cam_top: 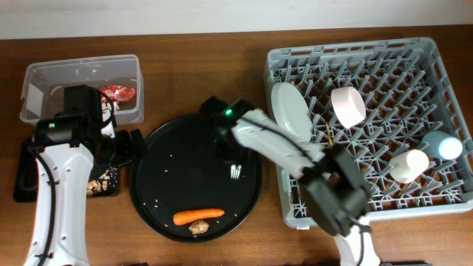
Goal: Sort waste into correct bins and load items into the dishwasher rack
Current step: 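Grasp the white plastic fork on the platter with the right gripper, then place the white fork upright in the rack beside the chopstick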
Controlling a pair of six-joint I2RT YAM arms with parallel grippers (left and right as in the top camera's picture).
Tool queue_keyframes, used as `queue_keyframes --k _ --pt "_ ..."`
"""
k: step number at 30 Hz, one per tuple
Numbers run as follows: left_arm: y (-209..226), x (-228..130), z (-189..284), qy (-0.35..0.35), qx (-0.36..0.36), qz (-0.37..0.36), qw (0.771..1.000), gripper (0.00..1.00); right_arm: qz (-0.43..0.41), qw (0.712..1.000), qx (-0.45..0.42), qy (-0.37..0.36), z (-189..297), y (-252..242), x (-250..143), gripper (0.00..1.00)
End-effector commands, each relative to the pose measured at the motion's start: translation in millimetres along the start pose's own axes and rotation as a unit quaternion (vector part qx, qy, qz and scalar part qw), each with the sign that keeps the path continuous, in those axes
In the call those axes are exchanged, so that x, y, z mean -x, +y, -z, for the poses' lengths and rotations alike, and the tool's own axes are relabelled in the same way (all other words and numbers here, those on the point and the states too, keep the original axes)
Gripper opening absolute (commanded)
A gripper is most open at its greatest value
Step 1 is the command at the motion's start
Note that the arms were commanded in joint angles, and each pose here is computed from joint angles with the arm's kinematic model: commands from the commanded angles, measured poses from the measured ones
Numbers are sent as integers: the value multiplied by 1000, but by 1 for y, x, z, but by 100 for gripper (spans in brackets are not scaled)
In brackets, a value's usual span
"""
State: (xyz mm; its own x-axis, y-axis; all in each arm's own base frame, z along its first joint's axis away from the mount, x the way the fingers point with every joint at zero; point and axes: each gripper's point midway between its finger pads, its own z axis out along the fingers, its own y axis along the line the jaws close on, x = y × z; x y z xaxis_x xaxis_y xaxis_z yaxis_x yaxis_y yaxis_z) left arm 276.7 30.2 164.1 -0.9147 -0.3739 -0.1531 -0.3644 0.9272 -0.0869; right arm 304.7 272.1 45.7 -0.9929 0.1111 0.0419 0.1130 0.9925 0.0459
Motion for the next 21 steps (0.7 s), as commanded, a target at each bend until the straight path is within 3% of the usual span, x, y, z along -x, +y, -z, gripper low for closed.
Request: queue_keyframes --k 1,4,7,11,13,18,21 --pt "1 1 0 -2 1 4 1000 99 56 991 47 -109 103 -21 16 22" --pt "1 1 0 -2 1 4 1000 99 88 979 66 -169 170 -53 7 22" --pt "1 1 0 -2 1 4 1000 99 61 980 -7 -189 195 -126 10 22" --pt "1 1 0 -2 1 4 1000 99 73 988 -65 -116 172 -186 10 21" --pt "0 1 0 -2 1 3 1000 99 39 993 -79 -80 144 -221 11 22" --pt "-9 0 0 1 -22 0 1000 99 13 995 -90 -47 100 -256 9 22" --pt "-9 0 0 1 -22 16 1000 99 48 994 -86 -54 94 -255 15 21"
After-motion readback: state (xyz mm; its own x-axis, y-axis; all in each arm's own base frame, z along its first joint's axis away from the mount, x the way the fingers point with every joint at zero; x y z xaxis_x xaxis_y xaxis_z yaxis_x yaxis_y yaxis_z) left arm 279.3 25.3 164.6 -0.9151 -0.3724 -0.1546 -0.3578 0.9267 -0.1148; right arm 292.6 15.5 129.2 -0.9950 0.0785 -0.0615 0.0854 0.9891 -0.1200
